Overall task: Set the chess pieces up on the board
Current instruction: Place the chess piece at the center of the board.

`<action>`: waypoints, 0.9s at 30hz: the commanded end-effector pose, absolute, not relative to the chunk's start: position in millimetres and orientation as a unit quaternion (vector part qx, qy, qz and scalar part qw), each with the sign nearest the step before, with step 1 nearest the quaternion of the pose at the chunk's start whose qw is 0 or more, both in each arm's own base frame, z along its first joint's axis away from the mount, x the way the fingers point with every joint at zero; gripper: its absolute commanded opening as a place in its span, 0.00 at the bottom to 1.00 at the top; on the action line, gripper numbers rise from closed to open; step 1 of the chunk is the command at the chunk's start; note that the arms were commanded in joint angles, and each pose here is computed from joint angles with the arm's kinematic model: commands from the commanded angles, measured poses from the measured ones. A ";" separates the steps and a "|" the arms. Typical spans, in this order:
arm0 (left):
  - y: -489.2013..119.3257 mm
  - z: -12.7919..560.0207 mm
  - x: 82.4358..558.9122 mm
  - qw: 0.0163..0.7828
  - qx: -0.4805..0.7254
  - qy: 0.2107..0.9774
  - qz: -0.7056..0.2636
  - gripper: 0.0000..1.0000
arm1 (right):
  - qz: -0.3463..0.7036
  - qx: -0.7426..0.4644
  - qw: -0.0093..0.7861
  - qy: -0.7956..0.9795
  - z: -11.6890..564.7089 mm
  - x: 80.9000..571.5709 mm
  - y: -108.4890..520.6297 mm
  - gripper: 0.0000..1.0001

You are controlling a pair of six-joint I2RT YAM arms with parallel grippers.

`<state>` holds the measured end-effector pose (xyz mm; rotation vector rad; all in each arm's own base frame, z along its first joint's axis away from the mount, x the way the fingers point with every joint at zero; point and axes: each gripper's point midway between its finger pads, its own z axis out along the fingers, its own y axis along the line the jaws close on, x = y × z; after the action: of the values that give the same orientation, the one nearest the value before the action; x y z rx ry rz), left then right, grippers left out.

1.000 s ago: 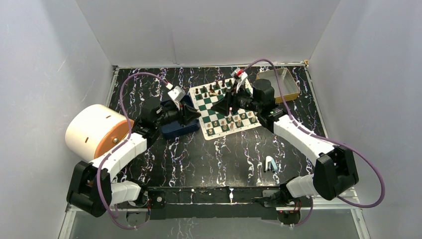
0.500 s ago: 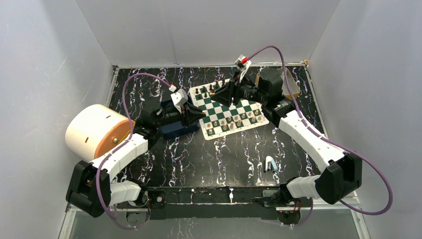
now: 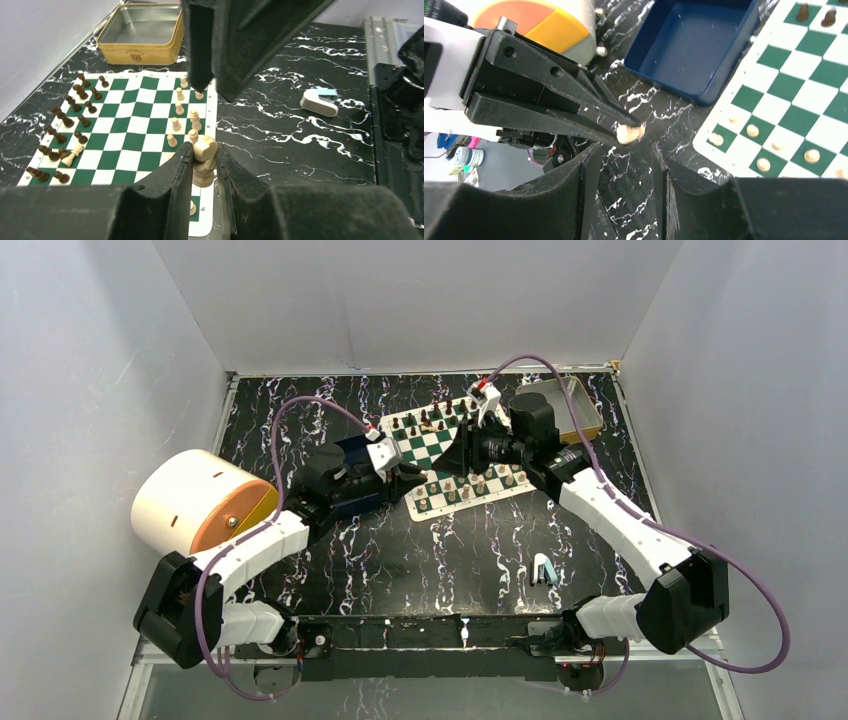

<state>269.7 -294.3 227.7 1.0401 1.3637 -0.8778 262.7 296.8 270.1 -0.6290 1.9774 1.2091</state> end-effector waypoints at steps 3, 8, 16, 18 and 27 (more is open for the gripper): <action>-314.8 207.2 267.6 0.578 0.437 0.600 -0.339 0.00 | 0.399 -0.190 0.373 0.816 248.0 262.8 268.6 0.52; -332.1 186.0 251.7 0.586 0.380 0.616 -0.364 0.00 | 0.330 -0.114 0.395 0.850 237.6 274.9 231.3 0.55; -336.3 146.6 234.3 0.600 0.306 0.638 -0.374 0.00 | 0.288 -0.059 0.448 0.844 258.6 296.2 187.6 0.57; -338.1 140.6 232.7 0.607 0.297 0.633 -0.377 0.00 | 0.288 -0.056 0.451 0.843 259.8 297.9 184.3 0.58; -361.1 107.3 232.2 0.603 0.299 0.631 -0.386 0.00 | 0.281 -0.056 0.452 0.845 254.9 295.9 177.5 0.61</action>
<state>223.0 -347.6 77.2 0.7699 1.5922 -0.8723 295.3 183.2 239.7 -0.1437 2.1440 0.7069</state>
